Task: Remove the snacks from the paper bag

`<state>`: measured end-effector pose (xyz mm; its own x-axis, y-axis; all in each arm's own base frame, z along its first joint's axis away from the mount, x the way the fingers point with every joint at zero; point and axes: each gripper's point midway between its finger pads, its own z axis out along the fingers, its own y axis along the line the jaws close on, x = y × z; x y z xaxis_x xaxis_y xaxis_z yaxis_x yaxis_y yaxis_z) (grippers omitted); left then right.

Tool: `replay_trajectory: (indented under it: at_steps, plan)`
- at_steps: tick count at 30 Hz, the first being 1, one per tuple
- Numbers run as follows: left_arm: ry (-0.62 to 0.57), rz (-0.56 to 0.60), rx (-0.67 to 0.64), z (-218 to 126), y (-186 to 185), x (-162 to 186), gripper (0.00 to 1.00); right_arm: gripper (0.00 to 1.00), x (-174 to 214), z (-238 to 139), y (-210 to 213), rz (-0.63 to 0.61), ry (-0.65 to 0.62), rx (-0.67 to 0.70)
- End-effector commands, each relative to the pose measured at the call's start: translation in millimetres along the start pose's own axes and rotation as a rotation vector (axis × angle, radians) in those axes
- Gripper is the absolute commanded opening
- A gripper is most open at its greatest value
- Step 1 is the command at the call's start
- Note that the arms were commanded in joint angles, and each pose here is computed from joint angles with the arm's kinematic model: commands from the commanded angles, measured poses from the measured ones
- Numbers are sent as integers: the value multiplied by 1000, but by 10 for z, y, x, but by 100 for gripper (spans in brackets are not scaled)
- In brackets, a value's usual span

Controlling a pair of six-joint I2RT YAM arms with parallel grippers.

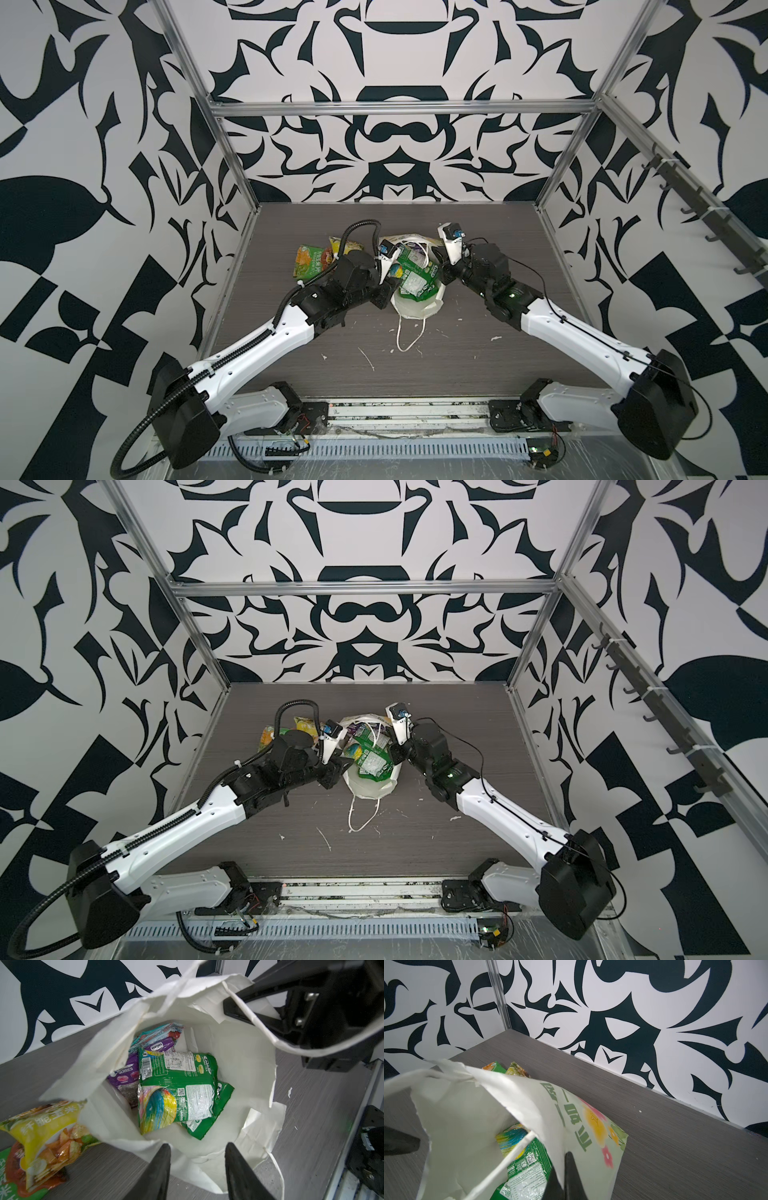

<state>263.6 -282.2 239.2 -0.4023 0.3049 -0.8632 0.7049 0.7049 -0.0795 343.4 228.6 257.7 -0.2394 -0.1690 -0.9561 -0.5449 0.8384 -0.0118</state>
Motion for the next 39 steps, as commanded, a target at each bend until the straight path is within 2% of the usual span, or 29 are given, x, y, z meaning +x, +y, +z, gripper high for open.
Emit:
replay_trajectory:
  at_steps: [1, 7, 13, 16, 22, 25, 31, 39]
  plan:
    - [-99, -29, 12, 17, -52, -197, 45, 0, -210, -80, -27, 32, -70, 20]
    - [-75, -29, 10, 117, -115, -165, 41, 0, -227, -64, 19, 37, -78, 25]
    - [-45, -40, -13, 209, -160, -95, 30, 0, -226, -107, 27, 47, -98, 47]
    - [-1, -61, -79, 354, -125, -7, 27, 0, -245, -150, 1, 51, -116, 66]
    - [35, -32, -106, 526, -348, -58, 25, 0, -255, -172, -40, 54, -122, 95]
    - [55, -69, -127, 599, -348, 13, 25, 0, -267, -176, -51, 59, -127, 102]
    - [89, -141, -348, 616, 36, 274, 23, 0, -296, -195, -133, 78, -145, 149]
    - [212, -241, -502, 532, 521, 572, 19, 0, -305, -189, -174, 86, -146, 172]
